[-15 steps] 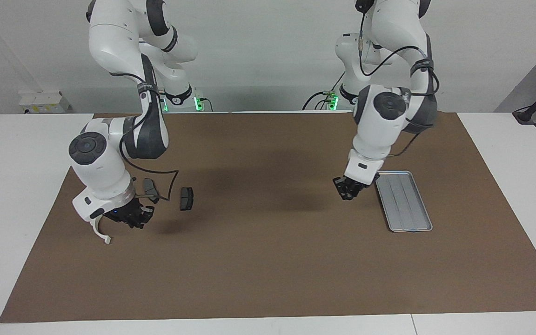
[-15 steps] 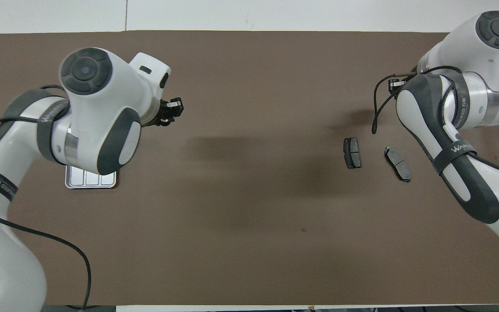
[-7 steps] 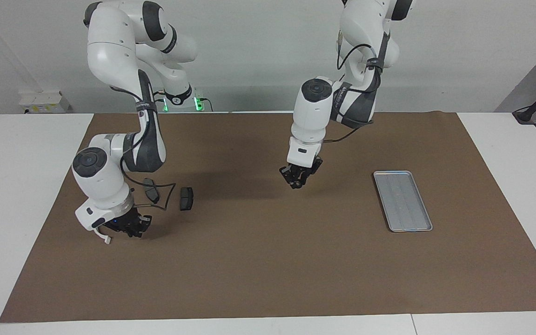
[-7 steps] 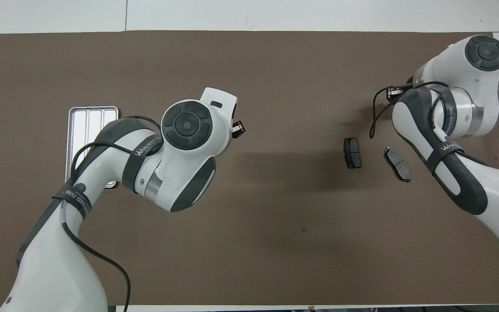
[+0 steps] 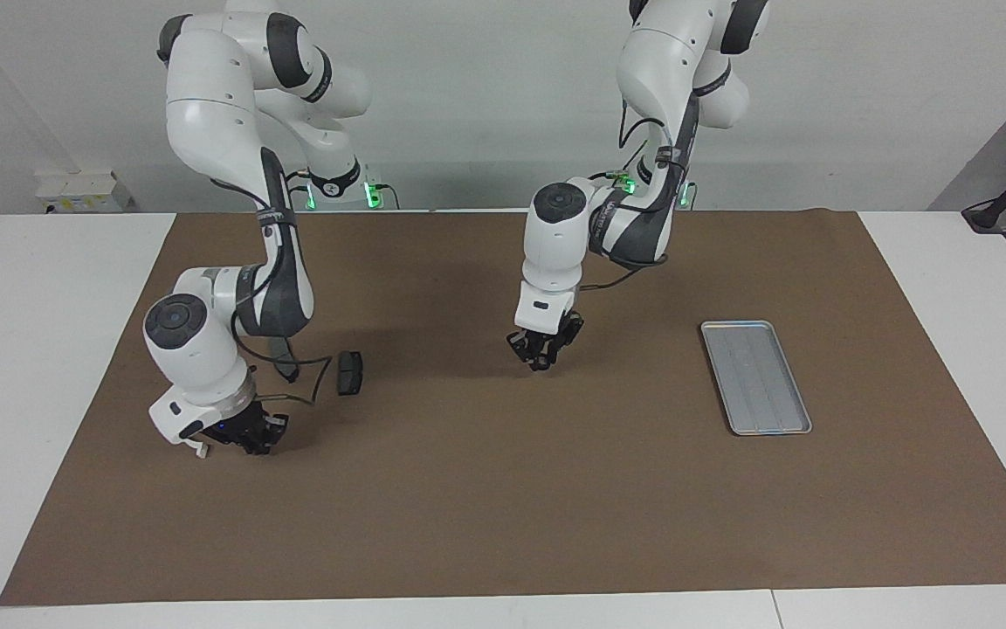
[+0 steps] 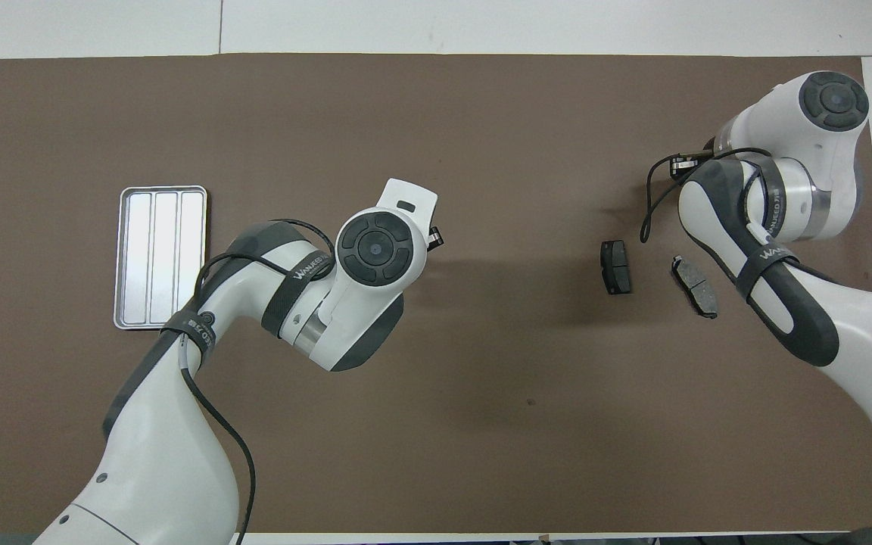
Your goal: Place bearing gear from tray to pile
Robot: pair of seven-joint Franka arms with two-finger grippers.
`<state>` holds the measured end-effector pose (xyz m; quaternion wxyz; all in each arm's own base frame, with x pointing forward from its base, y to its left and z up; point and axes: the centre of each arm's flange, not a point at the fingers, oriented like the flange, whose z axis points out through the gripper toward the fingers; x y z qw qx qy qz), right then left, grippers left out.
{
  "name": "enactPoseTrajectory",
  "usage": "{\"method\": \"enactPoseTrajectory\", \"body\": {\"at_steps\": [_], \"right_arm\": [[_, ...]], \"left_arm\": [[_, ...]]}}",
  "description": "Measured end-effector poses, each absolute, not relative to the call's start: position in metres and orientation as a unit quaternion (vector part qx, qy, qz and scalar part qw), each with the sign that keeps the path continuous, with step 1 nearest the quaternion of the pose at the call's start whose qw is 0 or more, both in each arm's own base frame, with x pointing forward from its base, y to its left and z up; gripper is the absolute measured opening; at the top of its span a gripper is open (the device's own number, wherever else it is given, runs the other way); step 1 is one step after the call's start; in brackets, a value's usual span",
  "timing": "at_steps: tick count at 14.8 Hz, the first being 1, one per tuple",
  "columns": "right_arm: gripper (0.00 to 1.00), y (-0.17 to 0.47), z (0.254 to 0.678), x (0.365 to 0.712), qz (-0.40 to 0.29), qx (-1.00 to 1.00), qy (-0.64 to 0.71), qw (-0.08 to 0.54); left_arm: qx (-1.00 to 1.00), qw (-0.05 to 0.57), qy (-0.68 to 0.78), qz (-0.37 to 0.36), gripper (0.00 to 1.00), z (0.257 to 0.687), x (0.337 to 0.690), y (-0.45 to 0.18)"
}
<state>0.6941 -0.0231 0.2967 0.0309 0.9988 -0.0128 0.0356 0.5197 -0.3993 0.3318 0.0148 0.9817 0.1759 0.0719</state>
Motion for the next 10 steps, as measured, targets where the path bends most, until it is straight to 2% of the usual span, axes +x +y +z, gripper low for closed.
{"method": "enactPoseTrajectory", "body": {"at_steps": [10], "right_arm": [[0.23,-0.023,0.294,0.693,0.049,0.998,-0.012,0.030]], "left_arm": [[0.984,0.004,0.165,0.068,0.35,0.298,0.497,-0.410]]}}
